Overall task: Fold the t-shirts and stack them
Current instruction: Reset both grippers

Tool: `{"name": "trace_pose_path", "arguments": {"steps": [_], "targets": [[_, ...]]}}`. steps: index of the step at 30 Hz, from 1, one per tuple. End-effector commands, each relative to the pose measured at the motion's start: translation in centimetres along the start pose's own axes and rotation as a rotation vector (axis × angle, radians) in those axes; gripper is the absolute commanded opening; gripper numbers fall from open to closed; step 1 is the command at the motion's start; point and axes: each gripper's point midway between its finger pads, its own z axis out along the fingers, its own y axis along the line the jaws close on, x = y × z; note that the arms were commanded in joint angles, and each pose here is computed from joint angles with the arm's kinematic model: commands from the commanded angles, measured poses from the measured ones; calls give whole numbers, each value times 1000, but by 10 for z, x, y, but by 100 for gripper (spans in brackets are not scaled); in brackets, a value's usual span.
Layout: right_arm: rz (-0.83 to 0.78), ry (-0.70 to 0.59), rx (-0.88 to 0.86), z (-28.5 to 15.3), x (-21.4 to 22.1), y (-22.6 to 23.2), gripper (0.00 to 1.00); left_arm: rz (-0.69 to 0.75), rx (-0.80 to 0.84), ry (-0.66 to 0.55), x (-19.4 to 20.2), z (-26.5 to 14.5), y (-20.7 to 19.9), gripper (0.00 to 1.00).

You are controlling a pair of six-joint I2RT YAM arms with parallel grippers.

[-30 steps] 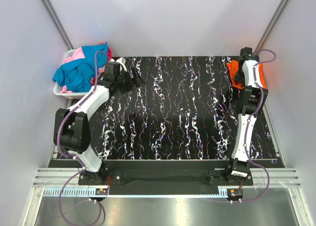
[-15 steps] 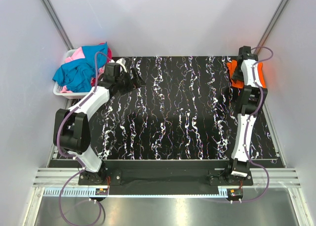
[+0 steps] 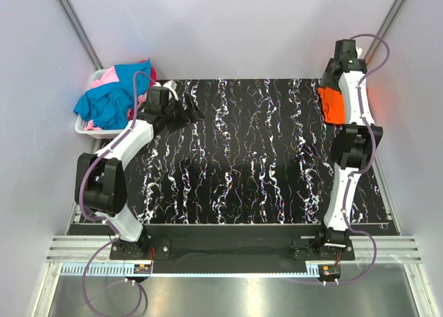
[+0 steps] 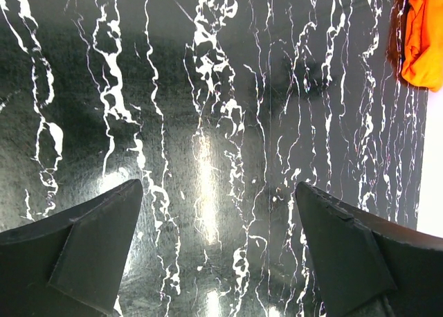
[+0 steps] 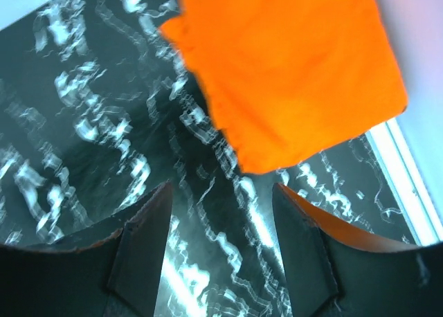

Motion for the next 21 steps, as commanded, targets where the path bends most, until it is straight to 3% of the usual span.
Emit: {"name": "trace_pose_path", "arguments": {"steps": [1, 4, 11, 21], "targets": [[-55, -40, -136, -50, 4, 48, 66, 64, 19, -91, -31, -14, -18, 99], [-101, -49, -220, -73, 31, 90, 66, 73, -26, -113, -38, -18, -13, 99], [-124, 4, -370, -99, 96, 125, 66, 164, -215, -159, -50, -36, 15, 99], [-171, 69, -566, -151, 156, 172, 66, 248, -374, -200, -65, -59, 37, 99]]}}
